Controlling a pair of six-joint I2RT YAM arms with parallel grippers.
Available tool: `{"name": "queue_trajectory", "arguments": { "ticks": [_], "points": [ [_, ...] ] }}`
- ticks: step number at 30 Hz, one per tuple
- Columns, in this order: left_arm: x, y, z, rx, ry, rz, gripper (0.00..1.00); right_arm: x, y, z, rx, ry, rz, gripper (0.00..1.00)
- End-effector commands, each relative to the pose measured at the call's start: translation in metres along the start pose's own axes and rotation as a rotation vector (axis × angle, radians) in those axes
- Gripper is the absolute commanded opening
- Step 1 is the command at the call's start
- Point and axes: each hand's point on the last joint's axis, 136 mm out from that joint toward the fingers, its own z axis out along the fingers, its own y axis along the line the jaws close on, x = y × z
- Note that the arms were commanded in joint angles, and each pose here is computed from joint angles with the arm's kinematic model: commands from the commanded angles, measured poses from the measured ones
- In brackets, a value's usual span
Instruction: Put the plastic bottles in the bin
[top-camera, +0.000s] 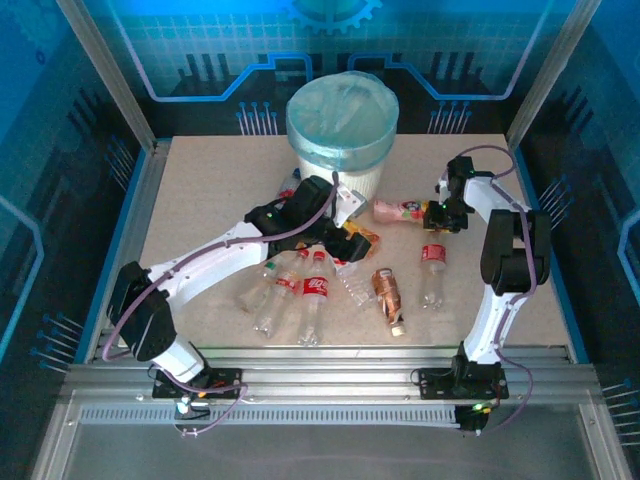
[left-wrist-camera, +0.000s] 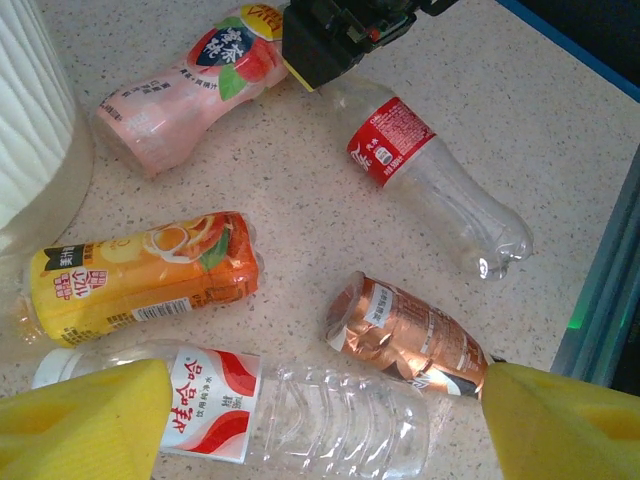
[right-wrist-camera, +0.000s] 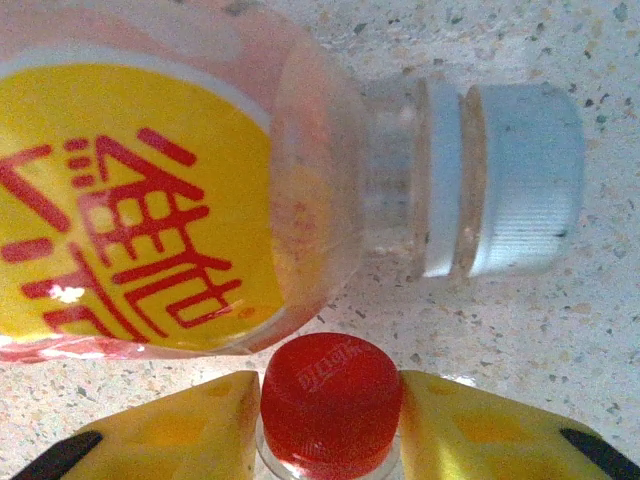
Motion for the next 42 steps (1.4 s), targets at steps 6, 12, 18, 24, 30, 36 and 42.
{"name": "queue_trajectory", "arguments": {
  "ticks": [6,12,18,24,30,36,42],
  "points": [
    [-0.01,-0.013,-0.006,0.028,-0.012,0.043,0.82,-0.006,-0.008,-0.024,0.03,-0.052,-0.005,0.32],
    [-0.018,-0.019,-0.018,0.036,-0.049,0.043,0.82,-0.009,-0.005,-0.053,0.028,-0.127,-0.009,0.28],
    [-0.031,-0.025,-0.036,0.042,-0.114,0.044,0.81,-0.01,0.001,-0.099,0.038,-0.245,-0.026,0.24],
    [-0.05,-0.029,-0.06,0.034,-0.202,0.044,0.8,-0.012,0.02,-0.167,0.04,-0.434,-0.069,0.19],
    [-0.078,-0.03,-0.092,-0.008,-0.308,0.049,0.78,-0.007,0.05,-0.239,0.042,-0.639,-0.128,0.13],
    [-0.108,-0.023,-0.127,-0.084,-0.395,0.047,0.77,0.001,0.096,-0.327,0.04,-0.877,-0.227,0.08],
    [-0.147,0.008,-0.172,-0.149,-0.503,-0.042,0.74,0.002,0.149,-0.412,-0.031,-1.11,-0.31,0.05]
  ]
}}
